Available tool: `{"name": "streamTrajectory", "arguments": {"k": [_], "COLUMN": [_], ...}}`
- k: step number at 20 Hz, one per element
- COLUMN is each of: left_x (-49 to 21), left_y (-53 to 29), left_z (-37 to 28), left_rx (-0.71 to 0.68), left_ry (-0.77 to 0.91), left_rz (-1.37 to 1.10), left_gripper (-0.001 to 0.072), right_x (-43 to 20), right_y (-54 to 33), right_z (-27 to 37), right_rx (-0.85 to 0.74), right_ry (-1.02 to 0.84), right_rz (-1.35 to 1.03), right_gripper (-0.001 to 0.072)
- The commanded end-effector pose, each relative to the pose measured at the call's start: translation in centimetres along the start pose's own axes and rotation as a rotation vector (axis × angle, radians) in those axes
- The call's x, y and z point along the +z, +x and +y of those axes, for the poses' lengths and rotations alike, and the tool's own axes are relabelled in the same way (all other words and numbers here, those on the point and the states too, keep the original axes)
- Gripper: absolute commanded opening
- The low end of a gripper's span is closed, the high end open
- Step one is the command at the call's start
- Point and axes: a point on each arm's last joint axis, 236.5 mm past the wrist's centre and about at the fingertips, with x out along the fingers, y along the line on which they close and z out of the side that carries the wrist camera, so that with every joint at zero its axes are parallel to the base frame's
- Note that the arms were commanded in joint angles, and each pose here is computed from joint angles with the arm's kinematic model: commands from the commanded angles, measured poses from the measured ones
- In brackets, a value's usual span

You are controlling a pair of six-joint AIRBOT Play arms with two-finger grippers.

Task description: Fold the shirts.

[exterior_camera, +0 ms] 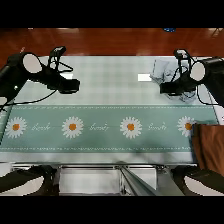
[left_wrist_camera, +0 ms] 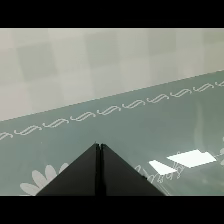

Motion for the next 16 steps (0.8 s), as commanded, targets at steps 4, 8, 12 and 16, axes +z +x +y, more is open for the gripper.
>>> {"name": "streamTrajectory", "arguments": {"k": [4,8,12,16], "left_x": [0.0,0.0,0.0,1.2], "left_y": [0.0,0.0,0.0,0.1], "left_z": [0.0,0.0,0.0,0.0], "left_rx": [0.0,0.0,0.0,0.0], "left_ry": [0.0,0.0,0.0,0.0], "left_rz": [0.001,0.001,0.001,-0.048], "left_gripper": [0.002,0.0019,0.0019,0.002], "right_x": [0.0,0.0,0.0,2.4], "right_y": [0.0,0.0,0.0,-0.2], "right_z": [0.0,0.0,0.0,0.4], "right_rx": [0.001,0.001,0.001,0.015], "right_ry": [0.0,0.0,0.0,-0.002], "right_rz": [-0.001,-0.001,-0.001,-0.101], "right_gripper": [0.0023,0.0023,0.0023,0.0023]}}
